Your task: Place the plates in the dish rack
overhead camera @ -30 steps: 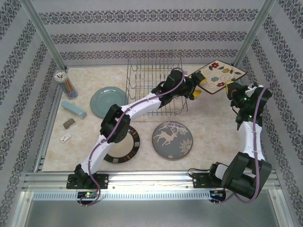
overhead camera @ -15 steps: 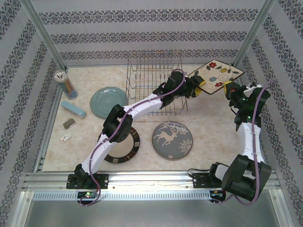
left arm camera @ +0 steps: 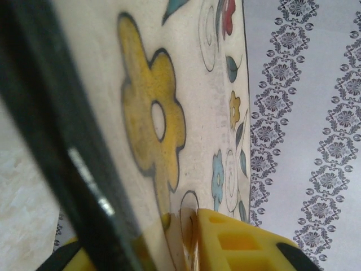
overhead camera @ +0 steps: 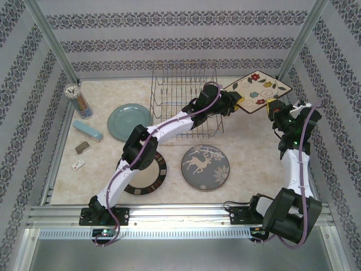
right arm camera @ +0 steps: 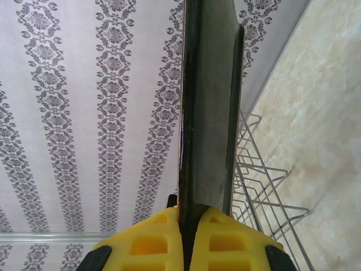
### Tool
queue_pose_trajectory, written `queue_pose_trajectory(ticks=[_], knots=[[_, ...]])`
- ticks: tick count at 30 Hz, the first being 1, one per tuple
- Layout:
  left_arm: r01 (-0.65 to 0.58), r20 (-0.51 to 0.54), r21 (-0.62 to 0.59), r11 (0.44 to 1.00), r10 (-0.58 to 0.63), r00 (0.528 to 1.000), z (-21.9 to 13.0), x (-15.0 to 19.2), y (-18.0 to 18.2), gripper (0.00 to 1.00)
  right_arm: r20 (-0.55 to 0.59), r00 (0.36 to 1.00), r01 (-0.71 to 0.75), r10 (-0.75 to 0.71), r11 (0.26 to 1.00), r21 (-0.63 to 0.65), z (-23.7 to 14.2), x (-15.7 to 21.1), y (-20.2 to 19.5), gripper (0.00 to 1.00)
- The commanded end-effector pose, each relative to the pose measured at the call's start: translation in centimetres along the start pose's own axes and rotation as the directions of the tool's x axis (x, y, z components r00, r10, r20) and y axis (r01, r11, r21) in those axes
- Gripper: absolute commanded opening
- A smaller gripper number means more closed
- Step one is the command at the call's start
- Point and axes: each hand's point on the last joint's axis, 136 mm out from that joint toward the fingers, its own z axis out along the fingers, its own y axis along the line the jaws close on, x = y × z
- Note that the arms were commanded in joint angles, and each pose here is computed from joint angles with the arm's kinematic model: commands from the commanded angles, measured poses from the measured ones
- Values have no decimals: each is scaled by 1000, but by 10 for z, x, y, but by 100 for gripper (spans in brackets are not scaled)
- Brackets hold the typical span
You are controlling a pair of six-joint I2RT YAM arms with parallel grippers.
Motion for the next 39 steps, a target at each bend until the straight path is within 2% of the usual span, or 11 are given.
queue_pose_trajectory(ticks=[1,15,26,29,34,39], knots=[[-21,-2,84,996,22,1000,2,6,-25,18,36,979,206,-203,952,-228,-15,5,75,0],[-42,-3,93,995,42,999,0,7,-30,3,37,979,206,-203,959,-195,-14,8,64,0],[-134,19,99,986,133,991,-8,6,-46,0,41,980,199,-195,965,-173,-14,8,58,0],[-162,32,98,982,160,987,-11,4,-52,0,37,981,196,-192,966,-171,-13,8,57,11],[-200,42,96,975,197,980,-15,3,-58,0,32,981,193,-191,966,-169,-12,8,57,42],[-225,49,89,970,221,974,-18,2,-60,0,31,981,192,-190,968,-163,-12,9,56,63]])
